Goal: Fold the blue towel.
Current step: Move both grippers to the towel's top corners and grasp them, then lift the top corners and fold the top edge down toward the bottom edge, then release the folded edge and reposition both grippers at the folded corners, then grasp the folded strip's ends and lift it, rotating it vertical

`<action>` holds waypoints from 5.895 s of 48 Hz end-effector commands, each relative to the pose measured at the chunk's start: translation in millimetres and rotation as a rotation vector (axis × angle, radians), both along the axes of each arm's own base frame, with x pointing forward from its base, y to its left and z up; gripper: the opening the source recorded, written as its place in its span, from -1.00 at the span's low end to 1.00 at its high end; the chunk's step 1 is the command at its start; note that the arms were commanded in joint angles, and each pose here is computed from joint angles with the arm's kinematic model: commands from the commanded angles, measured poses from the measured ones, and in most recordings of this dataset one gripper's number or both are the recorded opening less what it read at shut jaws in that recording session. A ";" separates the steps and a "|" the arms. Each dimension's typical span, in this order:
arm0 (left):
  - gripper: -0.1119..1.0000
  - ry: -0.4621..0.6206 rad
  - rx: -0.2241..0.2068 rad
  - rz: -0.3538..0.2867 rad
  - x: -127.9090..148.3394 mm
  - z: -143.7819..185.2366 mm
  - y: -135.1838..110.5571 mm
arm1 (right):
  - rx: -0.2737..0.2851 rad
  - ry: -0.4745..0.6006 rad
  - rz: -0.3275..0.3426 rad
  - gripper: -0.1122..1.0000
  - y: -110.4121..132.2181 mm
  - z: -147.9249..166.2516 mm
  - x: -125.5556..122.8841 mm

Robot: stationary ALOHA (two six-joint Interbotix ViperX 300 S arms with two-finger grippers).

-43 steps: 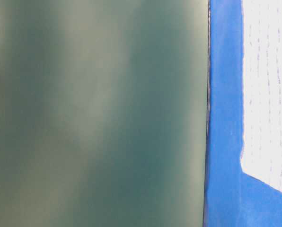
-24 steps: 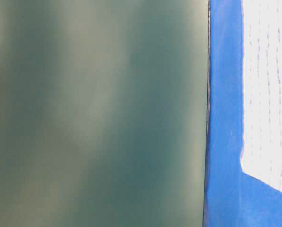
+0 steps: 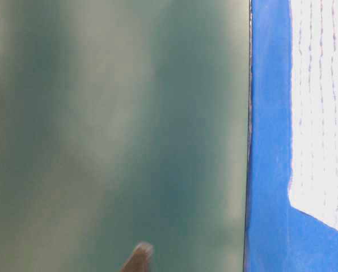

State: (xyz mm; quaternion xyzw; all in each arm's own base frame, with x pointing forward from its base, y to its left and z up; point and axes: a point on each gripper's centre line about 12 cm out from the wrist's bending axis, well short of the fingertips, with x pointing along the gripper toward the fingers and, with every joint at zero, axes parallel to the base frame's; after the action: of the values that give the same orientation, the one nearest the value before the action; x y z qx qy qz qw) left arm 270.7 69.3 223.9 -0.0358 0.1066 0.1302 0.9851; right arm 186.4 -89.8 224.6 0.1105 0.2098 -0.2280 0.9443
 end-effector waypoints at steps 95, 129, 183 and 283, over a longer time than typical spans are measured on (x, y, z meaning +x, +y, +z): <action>-0.78 0.348 -0.101 0.136 78.1 -110.4 75.9 | 0.168 0.275 -0.265 -0.71 -64.2 -104.2 -9.6; -0.78 0.285 -0.056 -0.050 71.5 -48.3 2.8 | 0.249 0.182 -0.040 -0.71 16.1 -34.3 -9.6; -0.78 0.410 -0.036 -0.368 60.1 -85.1 -110.4 | 0.427 0.465 0.234 -0.71 105.6 -74.9 3.1; -0.32 0.548 -0.102 -0.146 77.3 -142.5 -34.3 | 0.370 0.645 0.003 -0.30 43.3 -133.9 3.7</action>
State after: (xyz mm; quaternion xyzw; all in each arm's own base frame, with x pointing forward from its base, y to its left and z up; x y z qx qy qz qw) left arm 344.6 34.3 76.2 -0.0415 0.3817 0.0581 0.9215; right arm 189.7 -46.1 91.8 0.2018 0.5326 -0.2078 0.7953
